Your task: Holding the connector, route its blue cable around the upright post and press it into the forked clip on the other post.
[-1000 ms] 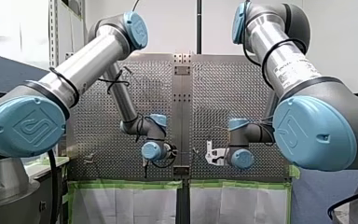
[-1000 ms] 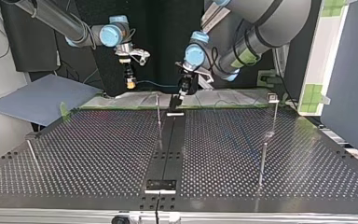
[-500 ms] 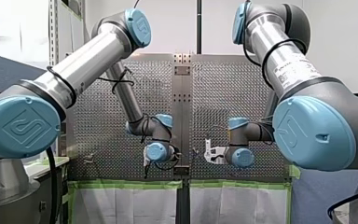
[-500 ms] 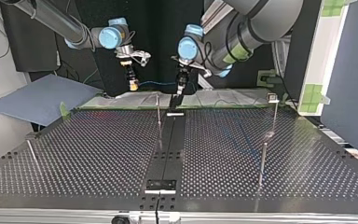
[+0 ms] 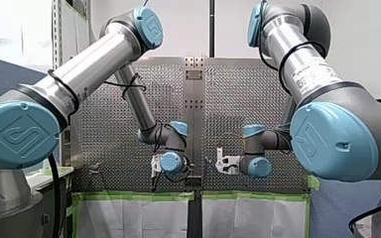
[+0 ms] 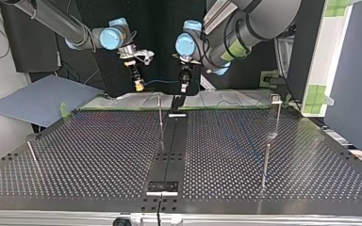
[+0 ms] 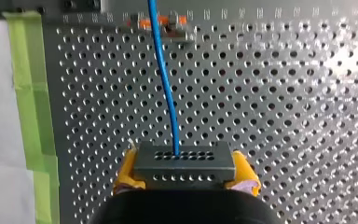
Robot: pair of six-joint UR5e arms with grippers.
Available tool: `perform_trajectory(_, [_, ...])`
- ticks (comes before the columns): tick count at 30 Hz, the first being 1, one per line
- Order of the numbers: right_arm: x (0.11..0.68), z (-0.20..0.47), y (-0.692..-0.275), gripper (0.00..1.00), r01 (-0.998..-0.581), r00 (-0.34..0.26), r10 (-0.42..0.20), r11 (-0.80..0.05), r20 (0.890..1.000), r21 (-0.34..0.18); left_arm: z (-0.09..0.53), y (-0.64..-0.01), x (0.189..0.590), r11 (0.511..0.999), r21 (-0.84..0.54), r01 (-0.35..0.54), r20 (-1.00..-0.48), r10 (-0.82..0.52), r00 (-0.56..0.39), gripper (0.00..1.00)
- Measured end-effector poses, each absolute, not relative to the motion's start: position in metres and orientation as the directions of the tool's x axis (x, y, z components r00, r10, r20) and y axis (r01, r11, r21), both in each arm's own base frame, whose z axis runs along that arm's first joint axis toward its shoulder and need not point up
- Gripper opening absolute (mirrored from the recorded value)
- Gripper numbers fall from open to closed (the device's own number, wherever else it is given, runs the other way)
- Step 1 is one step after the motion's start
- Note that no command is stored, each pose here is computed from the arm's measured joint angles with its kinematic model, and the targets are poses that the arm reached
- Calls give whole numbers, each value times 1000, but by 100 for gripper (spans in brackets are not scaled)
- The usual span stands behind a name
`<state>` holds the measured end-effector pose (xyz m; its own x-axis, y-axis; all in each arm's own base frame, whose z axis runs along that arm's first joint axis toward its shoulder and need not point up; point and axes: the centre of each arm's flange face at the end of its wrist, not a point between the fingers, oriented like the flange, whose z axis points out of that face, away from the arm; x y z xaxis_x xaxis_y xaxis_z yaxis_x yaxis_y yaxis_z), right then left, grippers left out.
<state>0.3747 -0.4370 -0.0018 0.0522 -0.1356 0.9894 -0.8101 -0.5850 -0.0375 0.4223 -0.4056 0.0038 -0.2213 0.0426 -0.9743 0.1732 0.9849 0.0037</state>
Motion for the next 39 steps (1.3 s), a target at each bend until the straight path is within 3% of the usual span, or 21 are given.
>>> perform_trajectory(18, [379,-3,-431,0,-784,58,-151,-619,987,-49,3,-416,406,995,8,95,-978,27,-208,100])
perform_trajectory(39, [370,-7,-434,0,-811,72,-170,-584,983,-41,-3,-432,417,995,-37,92,-979,-18,-203,100])
